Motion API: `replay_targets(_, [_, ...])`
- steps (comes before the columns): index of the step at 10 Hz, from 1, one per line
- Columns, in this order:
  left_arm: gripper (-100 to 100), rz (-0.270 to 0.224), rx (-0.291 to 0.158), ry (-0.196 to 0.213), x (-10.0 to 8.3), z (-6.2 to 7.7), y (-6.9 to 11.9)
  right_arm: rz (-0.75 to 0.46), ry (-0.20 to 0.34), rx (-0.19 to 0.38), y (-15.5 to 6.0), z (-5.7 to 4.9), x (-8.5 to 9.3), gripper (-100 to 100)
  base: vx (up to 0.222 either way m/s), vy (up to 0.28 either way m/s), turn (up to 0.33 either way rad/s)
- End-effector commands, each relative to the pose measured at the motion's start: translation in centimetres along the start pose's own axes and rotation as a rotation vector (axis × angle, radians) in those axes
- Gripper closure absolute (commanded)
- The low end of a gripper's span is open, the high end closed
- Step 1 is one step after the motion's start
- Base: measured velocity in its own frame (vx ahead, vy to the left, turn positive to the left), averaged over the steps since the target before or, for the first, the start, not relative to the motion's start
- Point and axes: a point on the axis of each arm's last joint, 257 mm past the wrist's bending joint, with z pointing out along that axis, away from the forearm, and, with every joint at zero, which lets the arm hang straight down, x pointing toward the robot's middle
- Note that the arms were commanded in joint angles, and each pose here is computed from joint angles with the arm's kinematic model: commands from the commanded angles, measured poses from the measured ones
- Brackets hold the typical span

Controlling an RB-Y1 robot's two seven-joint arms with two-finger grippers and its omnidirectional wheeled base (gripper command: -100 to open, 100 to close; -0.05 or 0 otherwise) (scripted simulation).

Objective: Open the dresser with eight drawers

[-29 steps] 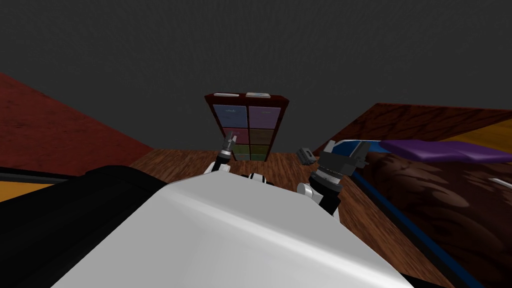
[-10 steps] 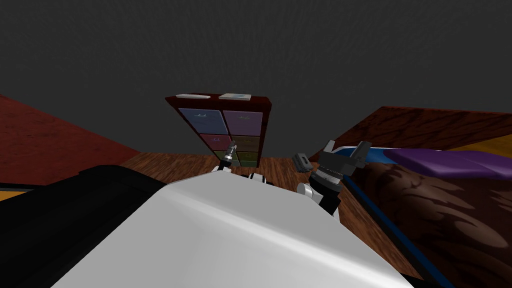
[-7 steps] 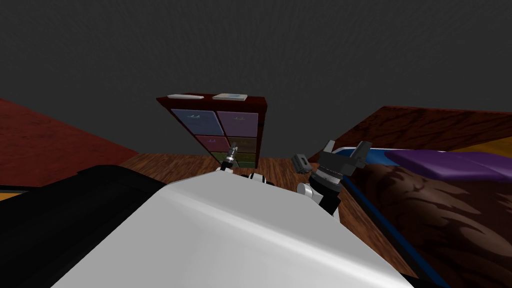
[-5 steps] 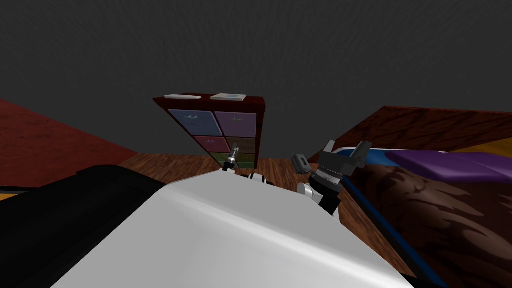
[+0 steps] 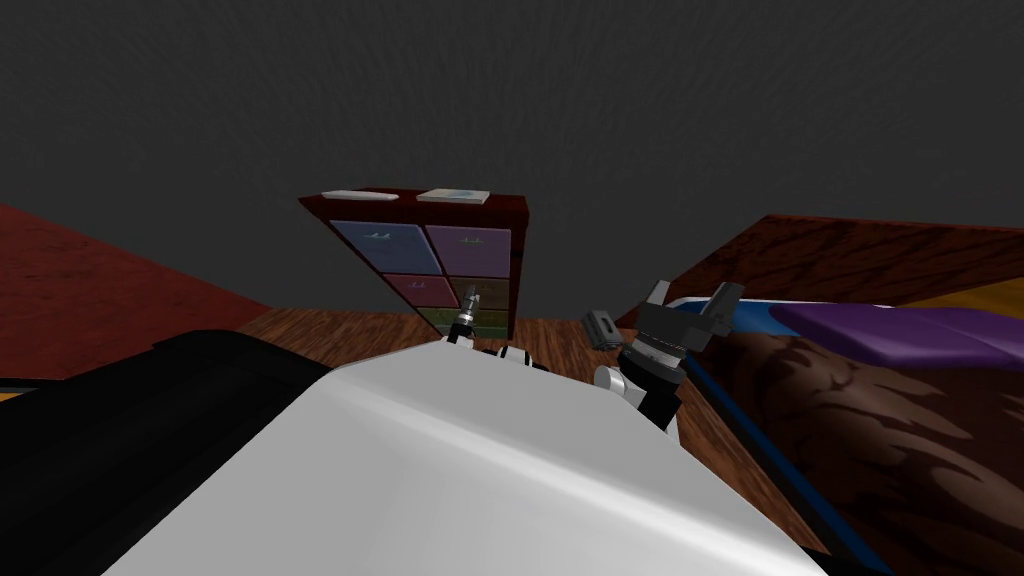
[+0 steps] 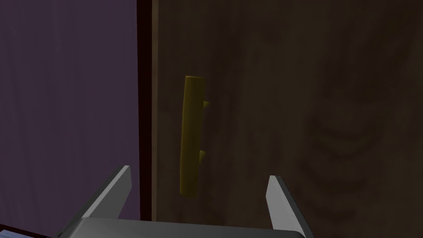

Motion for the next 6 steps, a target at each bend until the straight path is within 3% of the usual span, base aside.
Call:
replay_targets(1, [100,-0.001,-0.002,0.001,0.07,-0.51,0.61,0.000,0.000,0.000,0.00,0.00,0.00,0,-0.048,-0.009,0.014])
replay_targets(3, [100,-0.001,0.009,0.004,0.17,0.01,-0.33,0.000,0.000,0.000,0.00,0.01,0.01,0,-0.069,-0.010,0.014])
replay_targets(6, [100,-0.001,-0.005,0.008,0.30,-0.17,-0.27,0.000,0.000,0.000,0.00,0.01,0.01,0,-0.166,-0.048,0.016])
